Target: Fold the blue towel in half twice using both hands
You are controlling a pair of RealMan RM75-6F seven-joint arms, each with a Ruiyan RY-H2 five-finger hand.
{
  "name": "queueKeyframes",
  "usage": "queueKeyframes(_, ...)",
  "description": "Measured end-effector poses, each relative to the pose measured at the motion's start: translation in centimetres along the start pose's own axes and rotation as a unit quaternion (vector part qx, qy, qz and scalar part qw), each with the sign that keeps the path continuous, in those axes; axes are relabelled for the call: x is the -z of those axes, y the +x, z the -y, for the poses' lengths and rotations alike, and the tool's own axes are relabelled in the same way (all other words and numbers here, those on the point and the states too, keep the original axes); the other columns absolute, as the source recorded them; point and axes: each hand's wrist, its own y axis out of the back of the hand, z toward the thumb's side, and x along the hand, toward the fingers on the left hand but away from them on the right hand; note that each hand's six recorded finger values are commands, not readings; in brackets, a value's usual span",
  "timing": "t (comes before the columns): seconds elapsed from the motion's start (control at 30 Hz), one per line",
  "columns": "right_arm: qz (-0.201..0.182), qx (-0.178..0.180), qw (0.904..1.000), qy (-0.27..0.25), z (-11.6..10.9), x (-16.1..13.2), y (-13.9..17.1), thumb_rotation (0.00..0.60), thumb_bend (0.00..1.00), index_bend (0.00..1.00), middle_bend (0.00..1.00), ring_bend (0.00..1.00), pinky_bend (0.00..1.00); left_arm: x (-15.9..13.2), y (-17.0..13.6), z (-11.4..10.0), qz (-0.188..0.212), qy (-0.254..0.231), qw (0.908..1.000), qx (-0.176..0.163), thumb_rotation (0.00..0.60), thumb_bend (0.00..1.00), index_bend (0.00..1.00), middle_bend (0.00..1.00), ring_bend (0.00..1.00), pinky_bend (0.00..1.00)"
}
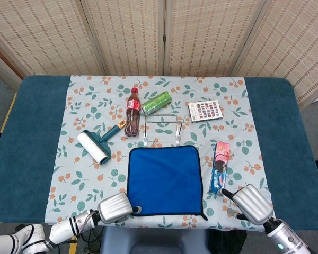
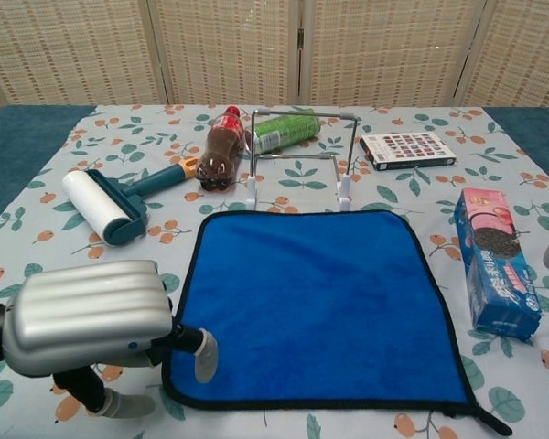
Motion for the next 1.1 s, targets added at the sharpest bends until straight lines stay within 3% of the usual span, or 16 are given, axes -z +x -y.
queueKeyframes(0.63, 0.001, -0.003, 1.0, -0.008, 0.1, -0.1, 0.2, 0.6, 0.22, 0.35, 0.88, 0.88, 0.99, 0.3, 2.0, 1.5, -0.022, -0.008, 0.9997, 0.0, 0.6, 0.25, 0.39, 1.0, 0.87, 1.0)
queueKeyframes(1.1, 0.001, 0.0, 0.9999, -0.012, 0.2, 0.1, 0.1, 0.6, 0.22, 0.35, 0.88, 0.88, 0.99, 0.8, 2.5, 1.9, -0.035, -0.015, 0.9993, 0.006, 0.6, 0.29, 0.47, 1.0, 0.88, 1.0)
